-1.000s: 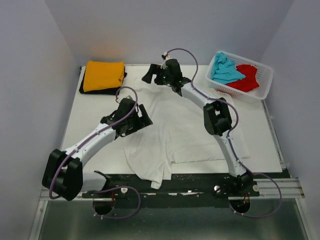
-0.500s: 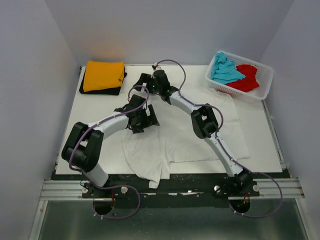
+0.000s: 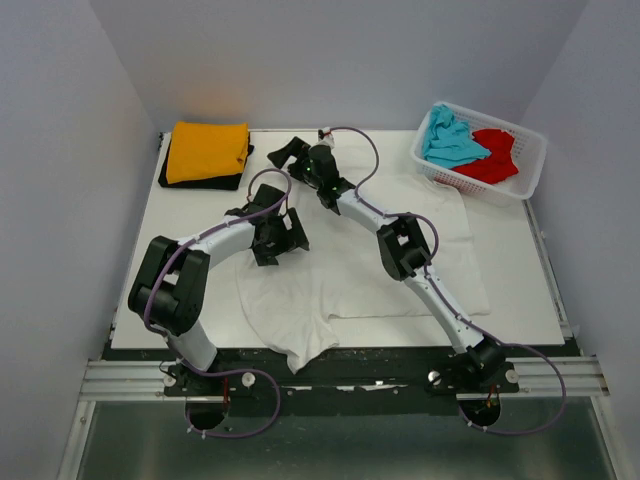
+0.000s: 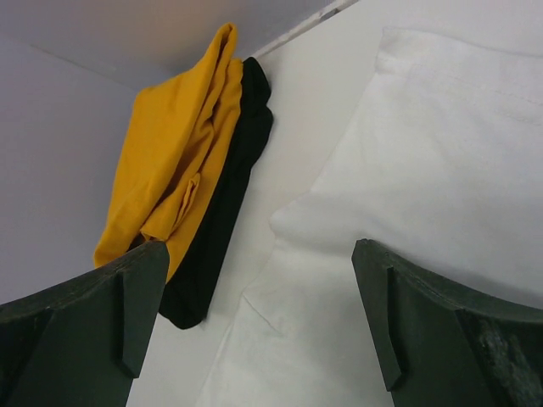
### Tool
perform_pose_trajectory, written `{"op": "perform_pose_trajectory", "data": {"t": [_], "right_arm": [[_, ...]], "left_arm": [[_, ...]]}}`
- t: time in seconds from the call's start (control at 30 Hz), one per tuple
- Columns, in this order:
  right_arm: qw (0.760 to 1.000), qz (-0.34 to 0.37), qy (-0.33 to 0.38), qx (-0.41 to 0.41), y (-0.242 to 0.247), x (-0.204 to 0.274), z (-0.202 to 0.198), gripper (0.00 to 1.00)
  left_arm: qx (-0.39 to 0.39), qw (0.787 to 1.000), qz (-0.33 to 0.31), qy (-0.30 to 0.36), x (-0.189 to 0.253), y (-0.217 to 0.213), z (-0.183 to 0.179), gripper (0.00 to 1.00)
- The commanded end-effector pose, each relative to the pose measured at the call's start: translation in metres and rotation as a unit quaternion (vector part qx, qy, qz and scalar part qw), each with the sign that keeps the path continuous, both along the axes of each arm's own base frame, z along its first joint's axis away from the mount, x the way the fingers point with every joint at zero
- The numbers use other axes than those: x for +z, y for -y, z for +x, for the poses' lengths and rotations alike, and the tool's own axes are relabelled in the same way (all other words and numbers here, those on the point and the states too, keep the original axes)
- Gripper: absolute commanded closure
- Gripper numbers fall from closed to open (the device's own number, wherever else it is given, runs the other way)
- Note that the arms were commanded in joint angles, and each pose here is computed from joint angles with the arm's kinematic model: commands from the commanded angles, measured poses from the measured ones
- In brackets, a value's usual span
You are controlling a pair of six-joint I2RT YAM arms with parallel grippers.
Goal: Fold and stack the t-shirts
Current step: Flatten out the tshirt, then grab the side of the flattened tshirt closest away from the robot with both arms
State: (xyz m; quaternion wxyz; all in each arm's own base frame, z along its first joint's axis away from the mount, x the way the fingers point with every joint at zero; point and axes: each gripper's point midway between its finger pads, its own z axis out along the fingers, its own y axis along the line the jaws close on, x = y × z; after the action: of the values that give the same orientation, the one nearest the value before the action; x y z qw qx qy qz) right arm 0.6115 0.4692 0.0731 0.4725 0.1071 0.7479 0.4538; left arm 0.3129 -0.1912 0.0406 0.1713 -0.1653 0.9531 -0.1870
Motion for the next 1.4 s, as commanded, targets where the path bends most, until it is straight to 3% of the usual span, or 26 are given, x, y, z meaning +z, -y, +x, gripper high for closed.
{"op": "perform_pose_trajectory", "data": {"t": [0.0, 0.1, 0.23, 0.4, 0.5, 0.63, 0.77, 0.93, 1.1, 1.2, 1.37], "right_arm": [[0.999, -0.022, -0.026, -0.04, 0.016, -0.042, 0.007, 0.0], [1.0, -0.023, -0.009, -0.012, 0.01, -0.013, 0.002, 0.0], [0.994, -0.083, 0.056, 0.037, 0.01, 0.062, -0.011, 0.0], [0.983, -0.135, 0.123, 0.032, 0.042, 0.158, -0.039, 0.0], [0.975, -0.194, 0.11, 0.004, 0.078, 0.18, -0.061, 0.0], [0.964, -0.256, 0.061, -0.043, 0.142, 0.169, -0.108, 0.0], [0.945, -0.306, -0.033, -0.113, 0.224, 0.125, -0.179, 0.0], [0.928, -0.296, -0.09, -0.207, 0.306, 0.1, -0.258, 0.0], [0.922, -0.309, -0.128, -0.195, 0.331, 0.073, -0.304, 0.0], [0.905, -0.323, -0.165, -0.221, 0.349, 0.054, -0.319, 0.0], [0.883, -0.346, -0.188, -0.257, 0.375, 0.034, -0.338, 0.0]], "left_arm": [[0.027, 0.995, 0.092, -0.034, -0.016, -0.044, 0.004, 0.01], [0.031, 0.995, 0.09, -0.036, -0.009, -0.05, 0.02, 0.01], [0.025, 0.994, 0.106, -0.015, 0.008, -0.054, 0.038, 0.01], [-0.011, 0.997, 0.068, 0.037, 0.048, -0.035, 0.054, 0.01], [-0.01, 0.993, 0.089, 0.078, 0.078, -0.035, 0.041, 0.02], [-0.024, 0.992, 0.096, 0.084, 0.085, -0.025, -0.007, 0.02], [-0.05, 0.992, 0.099, 0.06, 0.07, -0.006, -0.069, 0.01], [-0.072, 0.989, 0.13, 0.015, 0.048, -0.007, -0.139, 0.01], [-0.106, 0.98, 0.167, -0.025, 0.035, -0.021, -0.206, 0.01], [-0.107, 0.974, 0.19, -0.058, 0.028, -0.04, -0.237, 0.05], [-0.154, 0.971, 0.168, -0.074, 0.019, -0.038, -0.273, 0.15]]}}
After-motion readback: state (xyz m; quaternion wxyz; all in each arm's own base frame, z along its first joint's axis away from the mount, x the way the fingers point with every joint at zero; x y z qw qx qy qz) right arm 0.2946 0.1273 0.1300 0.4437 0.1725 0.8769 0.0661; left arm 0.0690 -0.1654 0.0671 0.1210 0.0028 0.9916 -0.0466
